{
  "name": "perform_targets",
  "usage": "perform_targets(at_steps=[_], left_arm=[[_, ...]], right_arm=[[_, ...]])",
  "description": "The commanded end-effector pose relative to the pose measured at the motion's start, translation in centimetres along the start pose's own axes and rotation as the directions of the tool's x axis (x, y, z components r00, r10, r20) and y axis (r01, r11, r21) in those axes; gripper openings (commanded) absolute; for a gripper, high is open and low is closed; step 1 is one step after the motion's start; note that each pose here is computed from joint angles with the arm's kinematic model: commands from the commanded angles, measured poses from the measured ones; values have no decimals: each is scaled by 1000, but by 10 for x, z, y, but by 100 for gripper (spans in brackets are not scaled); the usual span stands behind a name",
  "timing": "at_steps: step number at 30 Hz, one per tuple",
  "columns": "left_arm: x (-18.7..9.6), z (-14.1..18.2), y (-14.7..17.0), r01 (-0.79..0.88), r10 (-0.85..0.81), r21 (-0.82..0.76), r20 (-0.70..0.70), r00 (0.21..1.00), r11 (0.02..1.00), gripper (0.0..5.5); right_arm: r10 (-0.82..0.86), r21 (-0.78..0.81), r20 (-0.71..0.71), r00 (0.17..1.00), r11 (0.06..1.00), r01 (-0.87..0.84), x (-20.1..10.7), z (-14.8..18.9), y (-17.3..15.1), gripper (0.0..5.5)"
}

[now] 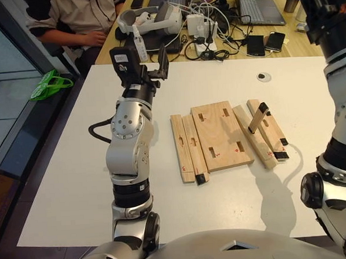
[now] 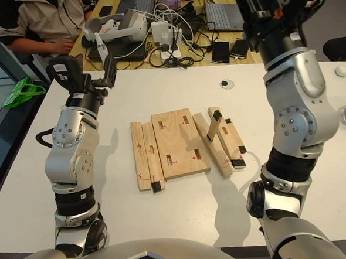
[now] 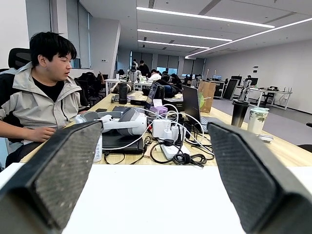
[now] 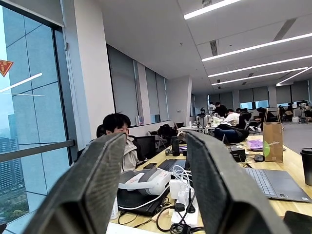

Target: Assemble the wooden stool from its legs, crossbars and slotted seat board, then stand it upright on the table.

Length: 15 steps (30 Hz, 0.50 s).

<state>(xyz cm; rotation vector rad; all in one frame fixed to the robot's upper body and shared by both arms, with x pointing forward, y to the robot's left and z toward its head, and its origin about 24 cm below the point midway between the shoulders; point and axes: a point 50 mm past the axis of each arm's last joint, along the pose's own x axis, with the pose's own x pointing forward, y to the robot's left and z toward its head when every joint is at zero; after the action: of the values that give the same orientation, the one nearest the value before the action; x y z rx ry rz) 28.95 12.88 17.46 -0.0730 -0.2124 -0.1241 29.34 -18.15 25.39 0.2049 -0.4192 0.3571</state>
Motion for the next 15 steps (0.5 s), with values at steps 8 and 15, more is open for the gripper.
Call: perform_targets(at_steps=[8,15], left_arm=[[1,-1,-7,16,-16,-12,-7,1000,1000,397],[1,0,-3,-2,2,-13,-3,1000,1000,397]], right_arm=[[39,31,-840,541,999,-25,-119,-186,4,223],[-71,17,-692,718,993,115,-94,-173,-11,223]])
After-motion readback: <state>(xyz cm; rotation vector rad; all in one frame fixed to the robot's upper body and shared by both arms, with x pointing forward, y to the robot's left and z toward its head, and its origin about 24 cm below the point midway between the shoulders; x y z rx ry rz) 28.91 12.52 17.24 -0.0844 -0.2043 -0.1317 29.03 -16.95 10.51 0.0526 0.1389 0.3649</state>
